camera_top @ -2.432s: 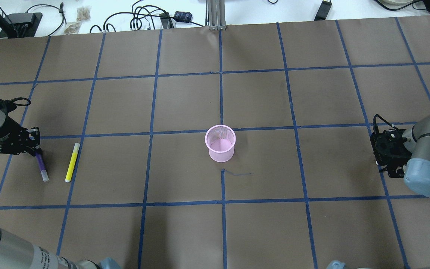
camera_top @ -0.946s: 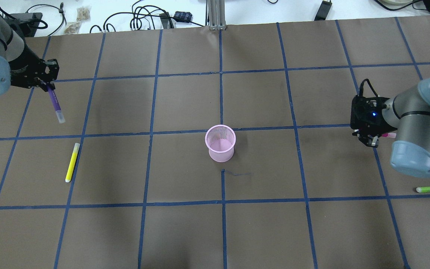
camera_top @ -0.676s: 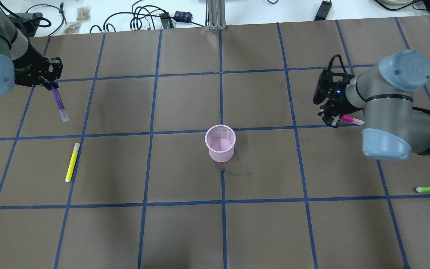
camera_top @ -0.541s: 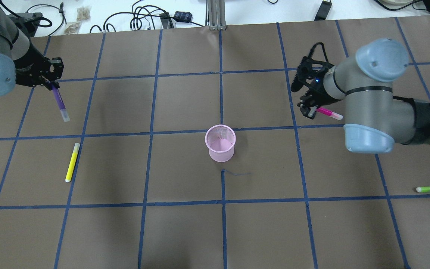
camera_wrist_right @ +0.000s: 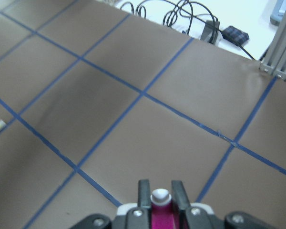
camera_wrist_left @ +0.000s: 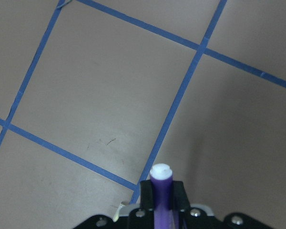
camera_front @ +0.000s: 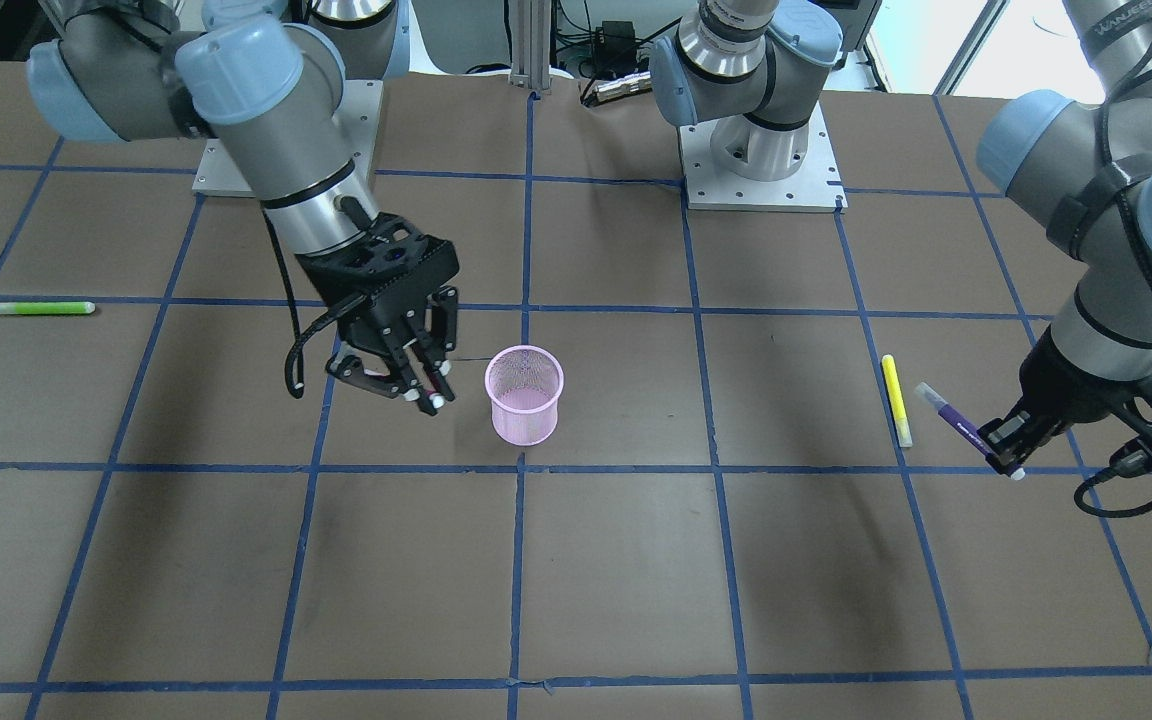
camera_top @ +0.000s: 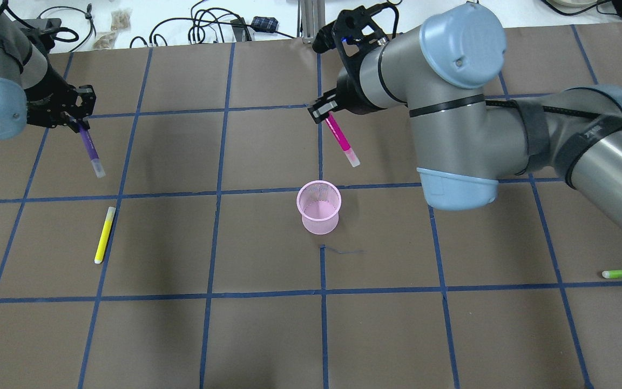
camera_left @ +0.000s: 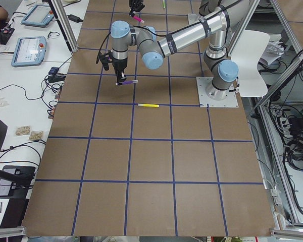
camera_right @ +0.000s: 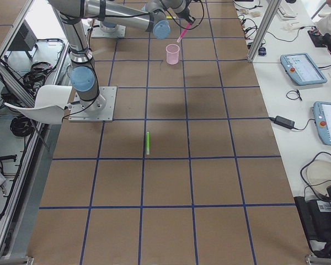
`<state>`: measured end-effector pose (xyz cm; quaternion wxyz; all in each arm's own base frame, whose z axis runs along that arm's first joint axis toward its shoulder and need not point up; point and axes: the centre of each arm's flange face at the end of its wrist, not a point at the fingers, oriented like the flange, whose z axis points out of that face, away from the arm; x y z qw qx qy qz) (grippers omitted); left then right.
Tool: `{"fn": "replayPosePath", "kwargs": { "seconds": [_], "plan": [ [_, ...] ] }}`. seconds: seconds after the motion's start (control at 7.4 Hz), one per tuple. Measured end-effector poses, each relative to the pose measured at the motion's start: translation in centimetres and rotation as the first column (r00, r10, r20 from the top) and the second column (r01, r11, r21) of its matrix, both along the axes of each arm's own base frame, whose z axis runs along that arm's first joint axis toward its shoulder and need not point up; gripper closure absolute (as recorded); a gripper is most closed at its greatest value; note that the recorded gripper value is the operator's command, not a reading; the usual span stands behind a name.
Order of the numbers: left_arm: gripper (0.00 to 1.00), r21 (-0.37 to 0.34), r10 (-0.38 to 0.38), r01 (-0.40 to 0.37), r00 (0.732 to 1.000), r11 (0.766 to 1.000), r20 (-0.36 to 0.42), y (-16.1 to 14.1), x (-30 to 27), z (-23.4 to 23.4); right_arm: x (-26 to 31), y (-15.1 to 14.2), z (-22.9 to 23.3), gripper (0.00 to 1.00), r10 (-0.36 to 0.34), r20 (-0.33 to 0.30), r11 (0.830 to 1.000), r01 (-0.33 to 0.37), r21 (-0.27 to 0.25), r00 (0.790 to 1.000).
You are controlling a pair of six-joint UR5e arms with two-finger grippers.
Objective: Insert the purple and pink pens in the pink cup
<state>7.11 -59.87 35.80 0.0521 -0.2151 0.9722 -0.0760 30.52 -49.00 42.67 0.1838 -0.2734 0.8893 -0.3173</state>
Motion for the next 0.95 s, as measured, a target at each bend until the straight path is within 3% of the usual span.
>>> {"fn": "replayPosePath", "kwargs": {
  "seconds": [0.14,0.41,0.68,0.95],
  "plan": [
    [1.00,0.002,0.001,-0.001,1.000,1.000,-0.001,0.0,0.0,-0.1,1.4,1.2,-0.4,1.00,-0.039,0.070,0.999,0.039,-0.001,0.997],
    [1.00,0.003,0.002,-0.002,1.000,1.000,-0.003,-0.1,-0.1,-0.2,1.5,4.5,-5.8,1.00,-0.059,0.132,0.997,0.065,-0.042,0.989],
    [1.00,0.003,-0.001,0.001,1.000,1.000,-0.002,-0.1,-0.3,-0.2,0.7,6.6,-8.6,1.00,-0.077,0.135,0.993,0.088,-0.083,0.988],
    [1.00,0.000,-0.016,0.016,1.000,1.000,0.000,-0.2,-1.2,-0.1,0.2,6.3,-9.8,1.00,-0.119,0.101,0.986,0.130,-0.104,0.988]
  ]
}}
